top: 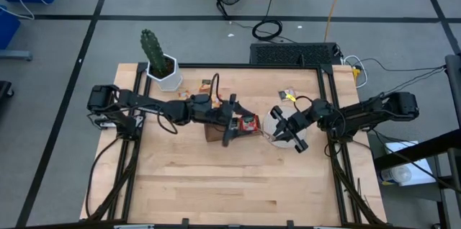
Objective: Pick & Place Tea
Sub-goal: Put the brown tea bag into the middle section of the wooden organizer
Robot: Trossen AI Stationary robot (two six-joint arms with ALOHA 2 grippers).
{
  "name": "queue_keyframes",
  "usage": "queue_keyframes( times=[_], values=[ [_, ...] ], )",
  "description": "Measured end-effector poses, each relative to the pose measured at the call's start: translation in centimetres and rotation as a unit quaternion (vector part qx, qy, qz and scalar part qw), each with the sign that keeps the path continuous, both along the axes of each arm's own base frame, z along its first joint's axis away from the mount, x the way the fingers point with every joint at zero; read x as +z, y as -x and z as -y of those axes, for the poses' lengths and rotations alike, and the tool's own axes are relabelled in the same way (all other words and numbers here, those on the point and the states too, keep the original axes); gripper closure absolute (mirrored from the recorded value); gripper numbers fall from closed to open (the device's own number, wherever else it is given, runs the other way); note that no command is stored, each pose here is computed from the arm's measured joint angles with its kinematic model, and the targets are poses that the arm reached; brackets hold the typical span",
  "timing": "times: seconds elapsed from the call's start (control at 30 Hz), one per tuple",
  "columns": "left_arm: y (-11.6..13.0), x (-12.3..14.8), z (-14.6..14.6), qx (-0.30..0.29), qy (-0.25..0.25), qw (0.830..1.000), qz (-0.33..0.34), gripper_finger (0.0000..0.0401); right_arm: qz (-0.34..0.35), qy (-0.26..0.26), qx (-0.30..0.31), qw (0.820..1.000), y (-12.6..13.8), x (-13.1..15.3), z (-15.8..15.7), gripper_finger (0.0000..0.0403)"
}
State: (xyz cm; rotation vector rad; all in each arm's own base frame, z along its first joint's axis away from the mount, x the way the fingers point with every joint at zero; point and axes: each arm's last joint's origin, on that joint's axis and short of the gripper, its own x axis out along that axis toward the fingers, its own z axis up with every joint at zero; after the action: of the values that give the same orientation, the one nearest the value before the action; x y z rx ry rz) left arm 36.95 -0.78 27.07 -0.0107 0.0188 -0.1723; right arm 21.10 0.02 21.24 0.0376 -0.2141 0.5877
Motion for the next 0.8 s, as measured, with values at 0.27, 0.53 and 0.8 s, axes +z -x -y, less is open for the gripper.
queue_keyframes(
  times=[0.27,0.53,0.8],
  values=[
    [-1.1,-1.1,1.0,-0.037,-0.005,0.998,0.046,0.0091,0.003,-0.001,-0.001,1.000,0.0,0.1,0.0,0.0403],
    [-1.6,-1.7,0.7,-0.043,0.008,0.997,0.059,0.0091,0.004,0.000,-0.001,1.000,0.0,0.1,0.0,0.0403],
    [-2.0,-1.2,0.8,-0.056,0.009,0.995,0.077,0.0091,0.010,0.003,-0.002,1.000,0.0,0.1,0.0,0.0403]
  ],
)
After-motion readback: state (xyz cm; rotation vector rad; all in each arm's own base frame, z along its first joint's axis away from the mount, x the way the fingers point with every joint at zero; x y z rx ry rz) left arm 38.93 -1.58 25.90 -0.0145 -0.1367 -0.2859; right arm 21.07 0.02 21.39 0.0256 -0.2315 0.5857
